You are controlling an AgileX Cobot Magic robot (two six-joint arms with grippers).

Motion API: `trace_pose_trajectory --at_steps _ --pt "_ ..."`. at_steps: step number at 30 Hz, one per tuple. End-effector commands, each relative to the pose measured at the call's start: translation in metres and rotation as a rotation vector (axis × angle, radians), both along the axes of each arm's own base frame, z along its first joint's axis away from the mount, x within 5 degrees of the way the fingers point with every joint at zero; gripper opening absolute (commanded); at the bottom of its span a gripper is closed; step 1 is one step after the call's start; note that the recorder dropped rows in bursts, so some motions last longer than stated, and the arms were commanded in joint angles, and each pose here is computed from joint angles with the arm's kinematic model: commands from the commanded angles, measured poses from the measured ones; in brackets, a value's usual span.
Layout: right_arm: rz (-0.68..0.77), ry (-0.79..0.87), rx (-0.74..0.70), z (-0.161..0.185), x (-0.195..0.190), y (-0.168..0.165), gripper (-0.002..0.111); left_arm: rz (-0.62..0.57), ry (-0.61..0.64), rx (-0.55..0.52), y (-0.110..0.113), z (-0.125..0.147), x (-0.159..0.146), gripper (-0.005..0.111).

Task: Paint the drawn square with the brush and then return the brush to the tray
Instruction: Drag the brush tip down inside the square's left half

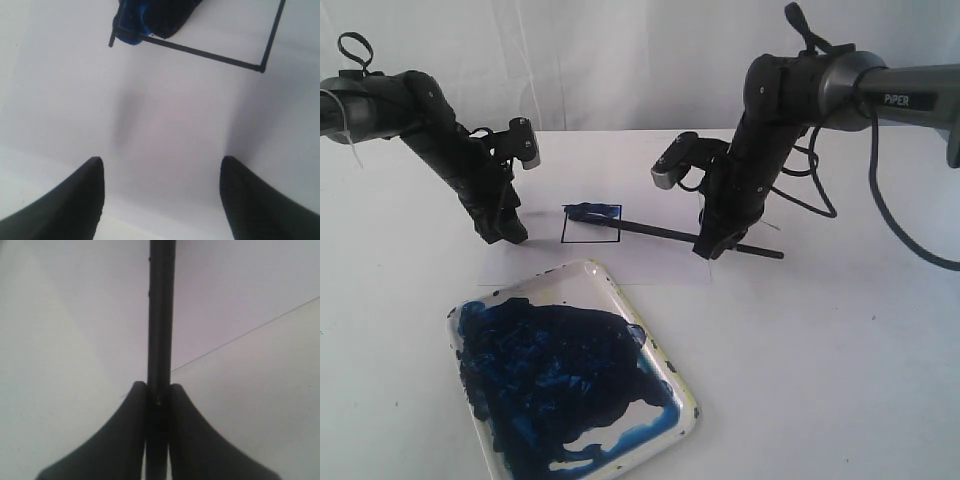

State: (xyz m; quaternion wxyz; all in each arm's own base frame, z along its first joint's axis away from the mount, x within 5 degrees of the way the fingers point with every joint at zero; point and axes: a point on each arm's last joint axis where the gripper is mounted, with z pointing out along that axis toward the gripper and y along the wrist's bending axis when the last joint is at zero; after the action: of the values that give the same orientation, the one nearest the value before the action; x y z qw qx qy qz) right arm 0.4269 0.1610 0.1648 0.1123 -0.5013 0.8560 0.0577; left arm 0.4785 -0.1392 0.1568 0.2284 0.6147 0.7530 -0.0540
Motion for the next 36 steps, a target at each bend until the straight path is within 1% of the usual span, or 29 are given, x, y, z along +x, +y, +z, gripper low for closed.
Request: trace_pose_trajectory --at_steps 1,9,19,26,32,36 --pt "0.067 0.037 -0.015 0.003 -0.005 -0.001 0.000 -0.016 0.050 0.024 0.000 -0.016 -0.003 0.069" --pt "0.088 0.052 -0.028 0.003 -0.007 -0.002 0.000 -0.016 0.050 0.024 0.000 -0.016 -0.003 0.069" --pt "0.022 -0.070 0.008 0.004 0.006 0.001 0.000 -0.016 0.050 0.024 0.000 -0.016 -0.003 0.069" --pt "0.009 -0.127 0.022 0.003 0.012 0.003 0.000 -0.016 0.050 0.024 0.000 -0.016 -0.003 0.069" --pt "0.053 -0.055 -0.005 -0.010 0.007 0.002 0.000 -0.016 0.050 0.024 0.000 -0.016 -0.003 0.069" --pt "0.101 -0.004 -0.023 -0.010 0.002 0.001 0.000 -0.016 0.050 0.024 0.000 -0.016 -0.003 0.069"
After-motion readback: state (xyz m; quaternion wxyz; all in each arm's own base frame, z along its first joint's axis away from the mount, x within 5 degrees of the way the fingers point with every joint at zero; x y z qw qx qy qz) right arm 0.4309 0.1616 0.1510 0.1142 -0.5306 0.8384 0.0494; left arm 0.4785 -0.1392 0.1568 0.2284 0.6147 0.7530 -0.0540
